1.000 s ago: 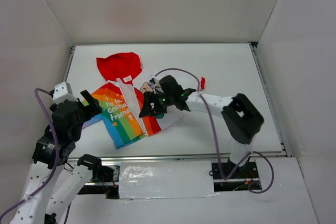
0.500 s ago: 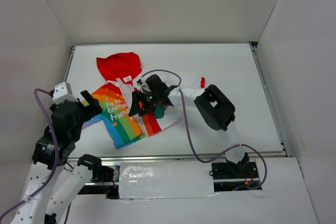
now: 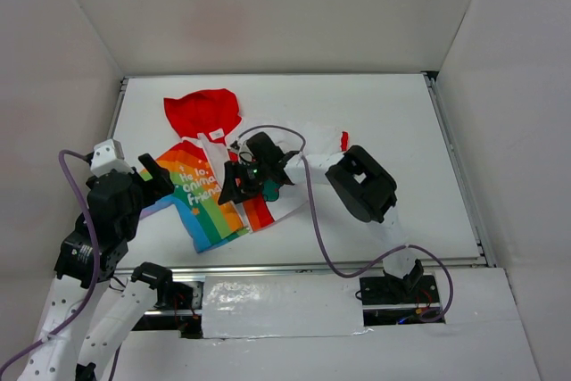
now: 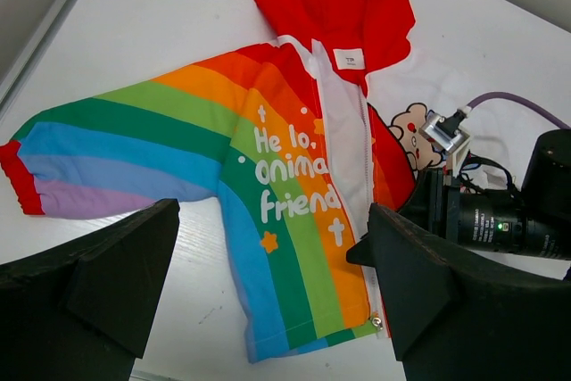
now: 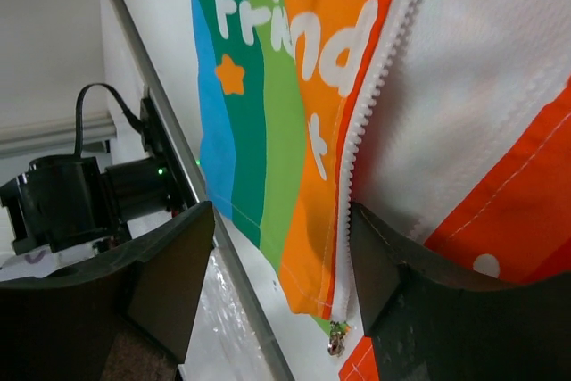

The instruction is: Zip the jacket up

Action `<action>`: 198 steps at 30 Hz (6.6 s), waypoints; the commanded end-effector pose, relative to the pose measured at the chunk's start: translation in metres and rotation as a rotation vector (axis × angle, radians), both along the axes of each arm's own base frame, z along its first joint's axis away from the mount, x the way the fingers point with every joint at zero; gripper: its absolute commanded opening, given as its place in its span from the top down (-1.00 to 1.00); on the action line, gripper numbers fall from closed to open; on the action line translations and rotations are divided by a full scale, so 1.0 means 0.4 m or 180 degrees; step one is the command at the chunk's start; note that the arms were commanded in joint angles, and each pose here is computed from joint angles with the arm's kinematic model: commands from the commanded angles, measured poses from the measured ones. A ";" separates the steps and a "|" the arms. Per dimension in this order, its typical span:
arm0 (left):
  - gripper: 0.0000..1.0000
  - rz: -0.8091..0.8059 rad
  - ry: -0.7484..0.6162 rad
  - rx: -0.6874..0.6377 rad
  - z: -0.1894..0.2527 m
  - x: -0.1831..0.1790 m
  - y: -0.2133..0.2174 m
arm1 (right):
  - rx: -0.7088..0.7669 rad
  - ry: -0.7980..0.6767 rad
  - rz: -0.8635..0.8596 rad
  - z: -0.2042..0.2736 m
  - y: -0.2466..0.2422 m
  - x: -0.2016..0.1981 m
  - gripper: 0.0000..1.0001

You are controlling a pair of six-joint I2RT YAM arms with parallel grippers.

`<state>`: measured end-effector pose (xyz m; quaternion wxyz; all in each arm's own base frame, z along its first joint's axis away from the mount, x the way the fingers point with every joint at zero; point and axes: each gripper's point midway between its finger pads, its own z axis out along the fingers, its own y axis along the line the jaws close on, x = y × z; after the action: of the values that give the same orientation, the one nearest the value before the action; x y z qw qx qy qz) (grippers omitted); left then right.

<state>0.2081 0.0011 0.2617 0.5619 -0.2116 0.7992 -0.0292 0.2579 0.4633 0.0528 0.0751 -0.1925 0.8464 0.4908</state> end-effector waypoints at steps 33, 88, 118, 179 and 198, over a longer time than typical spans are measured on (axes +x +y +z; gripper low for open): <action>-0.99 -0.0206 -0.0025 -0.0198 0.014 0.003 -0.039 | 0.0623 -0.0059 0.0244 0.148 0.011 -0.112 1.00; 0.10 -0.1677 0.0480 -0.2045 -0.333 -0.053 -0.353 | 0.1114 -0.0247 0.0049 0.273 0.036 -0.165 1.00; 1.00 -0.2006 0.0429 -0.2003 -0.318 -0.062 -0.380 | 0.1067 -0.0094 0.0155 0.249 0.038 -0.175 0.02; 1.00 -0.1117 0.0717 -0.2108 -0.336 -0.097 -0.296 | -0.2380 -0.1679 -0.0486 -0.029 -0.215 -0.158 -0.06; 1.00 -0.1122 0.0727 -0.2101 -0.343 -0.097 -0.297 | -0.2502 -0.1593 -0.0401 -0.076 -0.215 -0.168 0.21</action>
<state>0.1647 -0.1155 0.1213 0.3454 -0.2545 0.8328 -0.3498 0.1919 0.3708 0.0198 0.2276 -0.2644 0.9350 0.0638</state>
